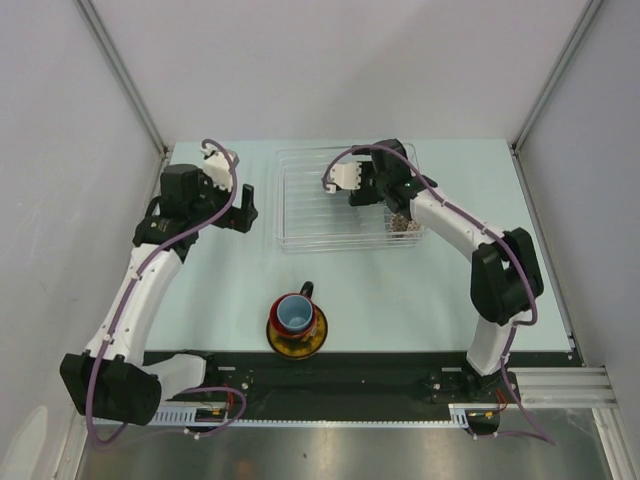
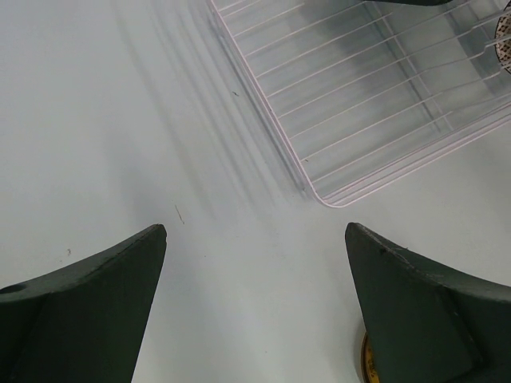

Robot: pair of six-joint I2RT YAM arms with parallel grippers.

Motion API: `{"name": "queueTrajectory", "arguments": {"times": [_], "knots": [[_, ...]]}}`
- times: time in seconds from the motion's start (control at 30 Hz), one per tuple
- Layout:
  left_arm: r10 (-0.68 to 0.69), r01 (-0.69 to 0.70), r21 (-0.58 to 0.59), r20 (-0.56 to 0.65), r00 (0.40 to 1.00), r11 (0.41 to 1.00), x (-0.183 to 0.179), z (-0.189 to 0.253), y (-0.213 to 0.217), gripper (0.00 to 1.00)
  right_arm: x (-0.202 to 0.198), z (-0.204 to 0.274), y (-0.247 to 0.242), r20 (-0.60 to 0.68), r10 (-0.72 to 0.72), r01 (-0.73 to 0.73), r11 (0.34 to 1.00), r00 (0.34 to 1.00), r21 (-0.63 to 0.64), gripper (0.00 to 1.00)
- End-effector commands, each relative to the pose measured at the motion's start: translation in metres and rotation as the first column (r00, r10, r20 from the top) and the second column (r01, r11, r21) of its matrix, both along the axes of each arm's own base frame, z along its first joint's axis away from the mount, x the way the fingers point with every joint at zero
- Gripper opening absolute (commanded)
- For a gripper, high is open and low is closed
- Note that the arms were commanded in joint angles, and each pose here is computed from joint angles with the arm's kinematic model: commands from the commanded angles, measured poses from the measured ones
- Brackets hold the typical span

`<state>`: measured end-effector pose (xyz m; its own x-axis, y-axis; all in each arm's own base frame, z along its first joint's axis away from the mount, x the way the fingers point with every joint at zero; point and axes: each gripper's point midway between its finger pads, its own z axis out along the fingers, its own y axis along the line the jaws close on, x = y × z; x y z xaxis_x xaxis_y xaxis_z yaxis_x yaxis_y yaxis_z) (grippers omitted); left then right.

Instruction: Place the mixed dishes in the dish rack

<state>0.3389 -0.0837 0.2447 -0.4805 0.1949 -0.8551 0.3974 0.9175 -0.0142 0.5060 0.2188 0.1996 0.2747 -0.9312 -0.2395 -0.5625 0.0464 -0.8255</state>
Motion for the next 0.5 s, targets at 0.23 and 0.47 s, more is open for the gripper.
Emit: {"name": "queueTrajectory", "arguments": {"times": [0.23,0.47], "knots": [[-0.004,0.005,-0.026,0.035,0.999,1.0,-0.004,0.011,-0.001,1.0,-0.086,0.087,0.004,-0.024,-0.24,0.238,0.937,0.971,0.258,1.0],[-0.021,0.017,-0.054,-0.075,0.997,0.998,0.03,-0.031,-0.013,1.0,-0.073,0.088,-0.071,-0.165,-0.691,0.646,0.528,0.704,0.551,1.0]]}}
